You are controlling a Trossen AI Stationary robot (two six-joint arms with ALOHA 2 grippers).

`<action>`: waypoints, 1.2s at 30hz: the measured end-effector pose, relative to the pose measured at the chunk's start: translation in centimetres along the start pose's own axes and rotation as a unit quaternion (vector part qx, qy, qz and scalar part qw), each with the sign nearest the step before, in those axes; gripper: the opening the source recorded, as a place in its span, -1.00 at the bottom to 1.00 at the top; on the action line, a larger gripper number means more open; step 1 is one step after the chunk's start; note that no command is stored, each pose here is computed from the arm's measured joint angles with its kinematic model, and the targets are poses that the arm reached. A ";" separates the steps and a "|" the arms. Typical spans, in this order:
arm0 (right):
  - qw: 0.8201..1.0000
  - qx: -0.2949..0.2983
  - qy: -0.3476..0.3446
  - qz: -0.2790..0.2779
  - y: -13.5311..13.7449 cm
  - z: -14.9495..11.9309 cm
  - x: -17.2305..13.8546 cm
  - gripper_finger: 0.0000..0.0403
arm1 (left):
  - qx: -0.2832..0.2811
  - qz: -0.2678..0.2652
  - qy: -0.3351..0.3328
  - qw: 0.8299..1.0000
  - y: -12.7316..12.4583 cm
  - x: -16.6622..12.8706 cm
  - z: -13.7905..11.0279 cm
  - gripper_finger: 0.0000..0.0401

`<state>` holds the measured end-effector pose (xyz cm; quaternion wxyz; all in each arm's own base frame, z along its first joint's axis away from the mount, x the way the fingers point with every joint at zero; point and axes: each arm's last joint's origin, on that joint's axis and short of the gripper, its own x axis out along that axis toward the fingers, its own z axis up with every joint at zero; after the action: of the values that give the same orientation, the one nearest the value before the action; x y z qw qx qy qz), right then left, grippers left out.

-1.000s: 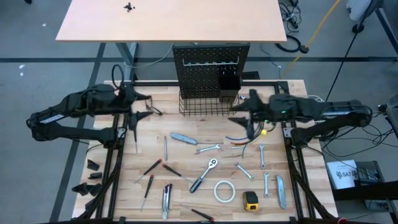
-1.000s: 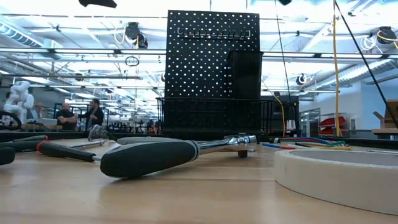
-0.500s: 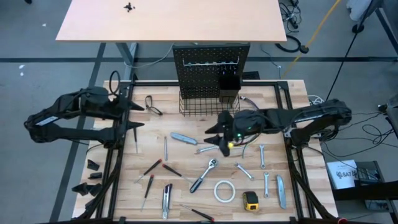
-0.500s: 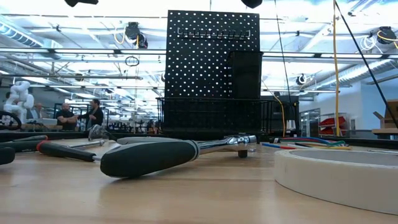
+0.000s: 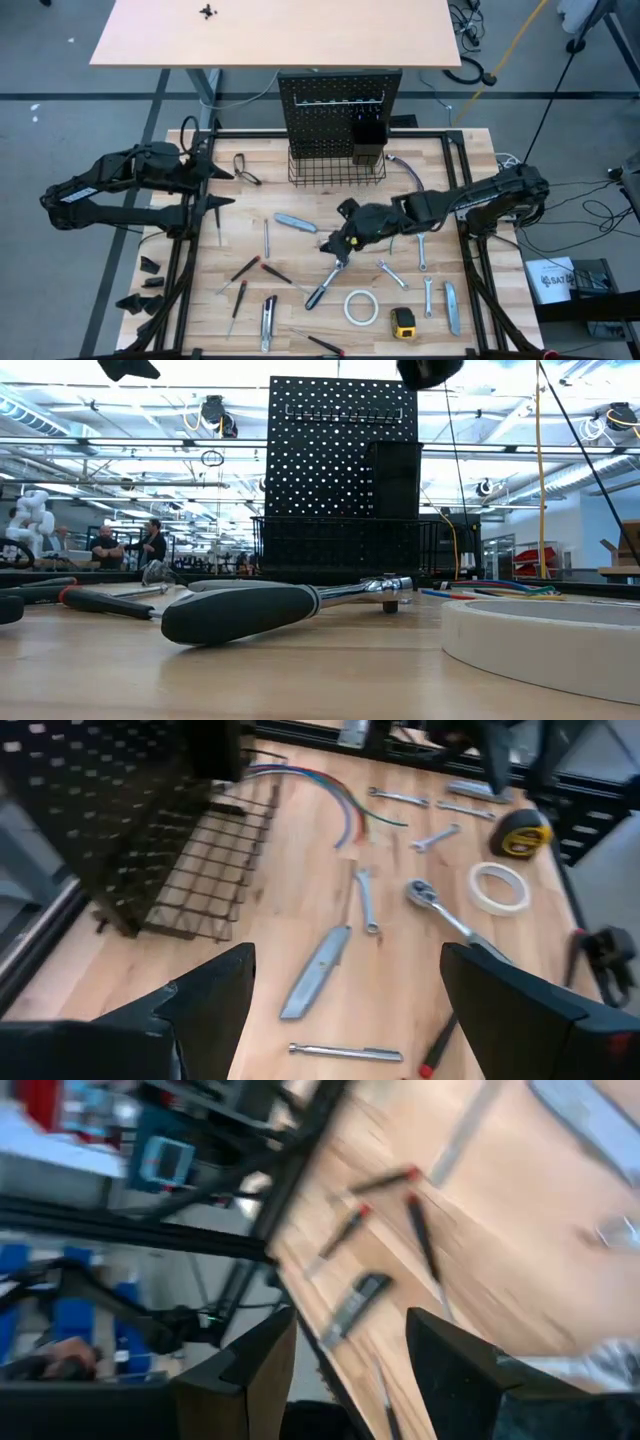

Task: Hang tools onto peg board
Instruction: Put the ratchet wrench into the black bin on the pegboard

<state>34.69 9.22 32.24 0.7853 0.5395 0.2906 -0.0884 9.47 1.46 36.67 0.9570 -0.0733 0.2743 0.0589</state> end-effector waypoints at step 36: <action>0.990 -0.034 -0.051 -0.129 -3.0 -7.3 6.7 -0.08 | -0.037 -0.071 0.045 0.996 -1.2 4.3 -6.3 0.58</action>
<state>36.13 15.70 24.34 0.7990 0.4649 0.3207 -0.2066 10.06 -0.49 29.25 0.9420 -0.1303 0.3092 -0.0024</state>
